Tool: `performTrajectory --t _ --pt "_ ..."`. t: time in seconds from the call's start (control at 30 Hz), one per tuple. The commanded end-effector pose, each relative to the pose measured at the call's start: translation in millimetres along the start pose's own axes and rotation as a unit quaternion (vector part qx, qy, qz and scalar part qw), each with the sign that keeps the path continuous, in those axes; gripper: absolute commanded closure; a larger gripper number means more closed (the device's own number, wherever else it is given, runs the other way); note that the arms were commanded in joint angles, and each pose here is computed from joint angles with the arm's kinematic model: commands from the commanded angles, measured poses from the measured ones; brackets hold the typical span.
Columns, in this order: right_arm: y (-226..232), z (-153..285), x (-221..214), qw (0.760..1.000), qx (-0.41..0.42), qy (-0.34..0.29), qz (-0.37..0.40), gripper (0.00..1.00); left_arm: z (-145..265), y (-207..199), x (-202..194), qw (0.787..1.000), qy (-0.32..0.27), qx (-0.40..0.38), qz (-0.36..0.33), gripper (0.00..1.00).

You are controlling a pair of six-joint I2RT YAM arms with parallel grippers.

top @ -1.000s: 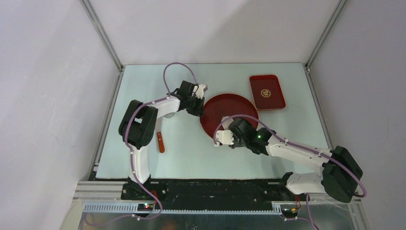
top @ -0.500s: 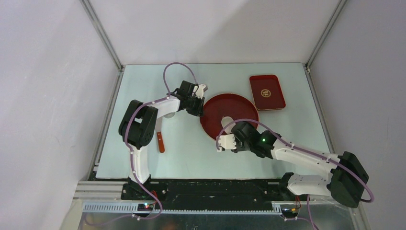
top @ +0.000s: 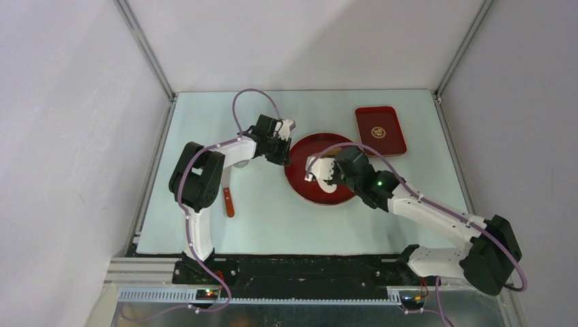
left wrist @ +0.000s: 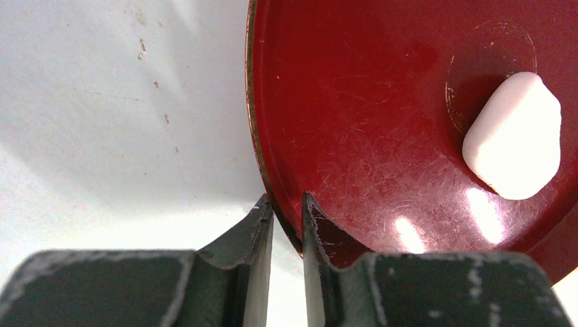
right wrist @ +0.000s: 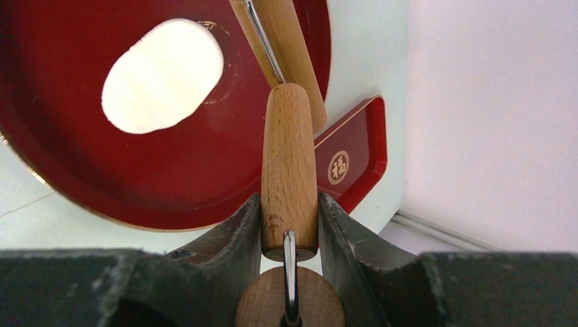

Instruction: Roll out the dumpling wrappers from the dough

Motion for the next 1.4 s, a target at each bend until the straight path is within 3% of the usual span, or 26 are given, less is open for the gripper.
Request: performTrajectory --t 0.0,0.47,0.8,1.1,1.37 --pt "-10.6 -11.1 17.3 0.999 -0.029 -0.009 0.021 1.00 -2.6 7.5 -1.3 1.000 0.003 0.009 -0.001 0.76" --pt "44.7 -37.0 4.7 0.991 0.068 0.069 0.094 1.00 -2.7 7.2 -1.1 1.000 0.002 0.008 -0.001 0.76" --pt "44.3 -73.7 -7.0 0.987 0.027 0.119 0.101 1.00 -2.5 6.9 -1.2 1.000 0.003 0.007 -0.001 0.76" --pt "18.9 -93.5 3.7 0.991 -0.057 0.092 0.078 1.00 -2.3 6.7 -1.0 1.000 0.002 0.007 -0.001 0.76" --pt "14.0 -61.5 19.1 0.999 -0.009 0.035 0.015 1.00 -3.0 6.8 -1.4 1.000 0.003 0.007 -0.001 0.76"
Point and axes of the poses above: each gripper's point midway between its finger pads, its own z axis back along the fingers, its own y axis along the line the jaws close on, x = y × z, the point moved 6 cm from there along z, back along the fingers, and after that the axes turned 8 degrees about -z, right-handed, at the moved point
